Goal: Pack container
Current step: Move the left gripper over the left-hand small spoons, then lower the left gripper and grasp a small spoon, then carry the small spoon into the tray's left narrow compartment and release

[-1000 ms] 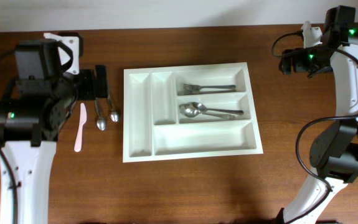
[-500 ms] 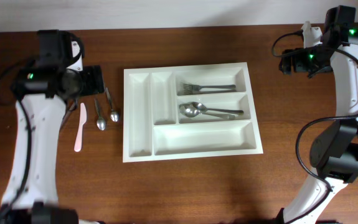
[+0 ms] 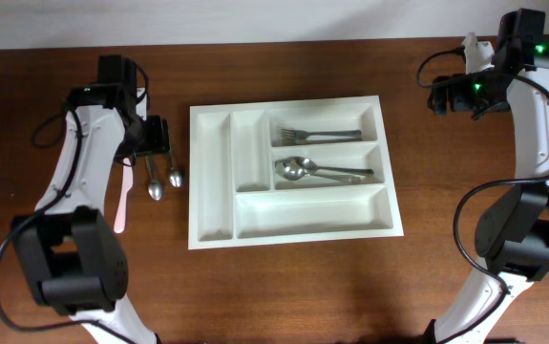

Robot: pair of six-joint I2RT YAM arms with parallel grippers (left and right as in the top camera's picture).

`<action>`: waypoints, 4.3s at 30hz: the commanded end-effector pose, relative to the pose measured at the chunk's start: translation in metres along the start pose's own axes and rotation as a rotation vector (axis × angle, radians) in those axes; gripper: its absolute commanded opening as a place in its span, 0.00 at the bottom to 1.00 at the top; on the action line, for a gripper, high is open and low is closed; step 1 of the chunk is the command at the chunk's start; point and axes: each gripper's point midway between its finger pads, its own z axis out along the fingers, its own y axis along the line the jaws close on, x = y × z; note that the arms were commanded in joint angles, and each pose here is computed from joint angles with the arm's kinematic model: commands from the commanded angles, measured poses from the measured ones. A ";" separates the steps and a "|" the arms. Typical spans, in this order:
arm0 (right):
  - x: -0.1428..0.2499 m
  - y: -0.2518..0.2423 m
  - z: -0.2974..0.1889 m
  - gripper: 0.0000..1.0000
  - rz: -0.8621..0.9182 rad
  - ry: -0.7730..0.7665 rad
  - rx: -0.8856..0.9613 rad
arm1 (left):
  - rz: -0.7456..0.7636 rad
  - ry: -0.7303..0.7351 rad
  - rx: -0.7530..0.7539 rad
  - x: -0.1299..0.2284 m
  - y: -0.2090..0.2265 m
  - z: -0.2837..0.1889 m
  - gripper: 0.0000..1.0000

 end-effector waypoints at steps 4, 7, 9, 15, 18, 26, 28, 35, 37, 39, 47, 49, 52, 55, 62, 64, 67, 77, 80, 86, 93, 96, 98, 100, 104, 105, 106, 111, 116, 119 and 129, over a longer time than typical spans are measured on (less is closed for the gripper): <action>-0.005 -0.002 -0.009 0.99 0.008 -0.023 0.015 | -0.003 -0.018 -0.004 -0.014 0.015 0.017 0.72; -0.005 -0.002 -0.009 0.99 0.008 -0.023 0.015 | -0.019 -0.040 0.013 -0.020 0.019 0.019 0.71; -0.005 -0.002 -0.009 0.98 0.008 -0.023 0.015 | -0.025 -0.048 0.020 -0.023 0.020 0.021 0.70; -0.005 -0.002 -0.009 0.99 0.008 -0.023 0.015 | -0.026 -0.015 0.042 -0.018 0.016 0.037 0.59; -0.005 -0.002 -0.009 0.99 0.008 -0.023 0.015 | -0.031 0.001 0.051 -0.017 0.014 0.048 0.55; -0.005 -0.002 -0.009 0.98 0.008 -0.023 0.015 | -0.053 0.055 0.048 -0.009 0.014 0.072 0.50; -0.005 -0.002 -0.009 0.99 0.008 -0.023 0.015 | -0.069 0.070 0.046 -0.006 0.014 0.078 0.50; -0.005 -0.002 -0.009 0.99 0.008 -0.023 0.015 | -0.094 0.120 0.042 0.005 0.014 0.097 0.49; -0.005 -0.002 -0.009 0.99 0.008 -0.023 0.015 | -0.094 0.135 0.045 0.009 0.013 0.102 0.47; -0.005 -0.002 -0.009 0.99 0.008 -0.023 0.015 | -0.096 0.146 0.061 0.013 0.010 0.105 0.45; -0.005 -0.002 -0.009 0.99 0.008 -0.023 0.015 | -0.122 0.163 0.082 0.020 0.006 0.109 0.29; -0.005 -0.002 -0.009 0.99 0.008 -0.023 0.015 | -0.123 0.168 0.081 0.021 0.006 0.109 0.13; -0.005 -0.002 -0.009 0.99 0.008 -0.023 0.015 | -0.123 0.175 0.081 0.022 0.006 0.109 0.07; -0.005 -0.002 -0.009 0.99 0.008 -0.023 0.015 | -0.123 0.174 0.081 0.022 0.006 0.109 0.02; -0.005 -0.002 -0.009 0.99 0.008 -0.022 0.016 | -0.122 0.142 0.083 0.010 0.006 0.101 0.02; -0.005 -0.002 -0.009 0.99 0.008 -0.023 0.015 | -0.121 0.118 0.083 0.001 0.007 0.093 0.02; -0.005 -0.002 -0.009 0.99 0.008 -0.023 0.015 | -0.121 0.085 0.085 -0.013 0.007 0.078 0.02; -0.005 -0.002 -0.009 0.99 0.008 -0.023 0.015 | -0.105 -0.106 0.109 -0.069 0.001 -0.015 0.02; -0.005 -0.002 -0.009 0.99 0.008 -0.023 0.015 | -0.076 -0.143 0.144 -0.074 -0.016 -0.040 0.02; -0.005 -0.002 -0.009 0.99 0.008 -0.023 0.015 | -0.005 -0.167 0.238 -0.068 -0.074 -0.064 0.02; -0.005 -0.002 -0.009 0.99 0.008 -0.023 0.015 | 0.065 -0.154 0.291 -0.051 -0.143 -0.071 0.02; -0.005 -0.002 -0.009 0.99 0.008 -0.023 0.015 | 0.087 -0.150 0.300 -0.042 -0.167 -0.072 0.02; -0.005 -0.002 -0.009 0.99 0.008 -0.023 0.015 | 0.069 -0.152 0.269 -0.039 -0.174 -0.071 0.02; -0.005 -0.002 -0.009 0.98 0.008 -0.023 0.015 | 0.060 -0.153 0.262 -0.036 -0.180 -0.072 0.02; -0.005 -0.002 -0.009 0.99 0.008 -0.023 0.015 | 0.090 -0.166 0.282 -0.034 -0.198 -0.071 0.02; -0.005 -0.002 -0.009 0.99 0.008 -0.023 0.015 | 0.090 -0.163 0.283 -0.033 -0.201 -0.069 0.02; -0.005 -0.002 -0.009 0.99 0.008 -0.023 0.015 | 0.080 -0.158 0.282 -0.033 -0.202 -0.067 0.02; -0.005 -0.002 -0.009 0.99 0.008 -0.023 0.015 | 0.056 -0.097 0.265 -0.028 -0.206 -0.038 0.02; -0.005 -0.002 -0.009 0.99 0.008 -0.023 0.015 | 0.058 -0.035 0.239 -0.021 -0.207 -0.006 0.02; -0.005 -0.002 -0.009 0.99 0.008 -0.023 0.015 | 0.059 -0.012 0.230 -0.018 -0.208 0.006 0.02; -0.005 -0.002 -0.009 0.99 0.008 -0.023 0.015 | 0.067 -0.012 0.236 -0.018 -0.208 0.004 0.51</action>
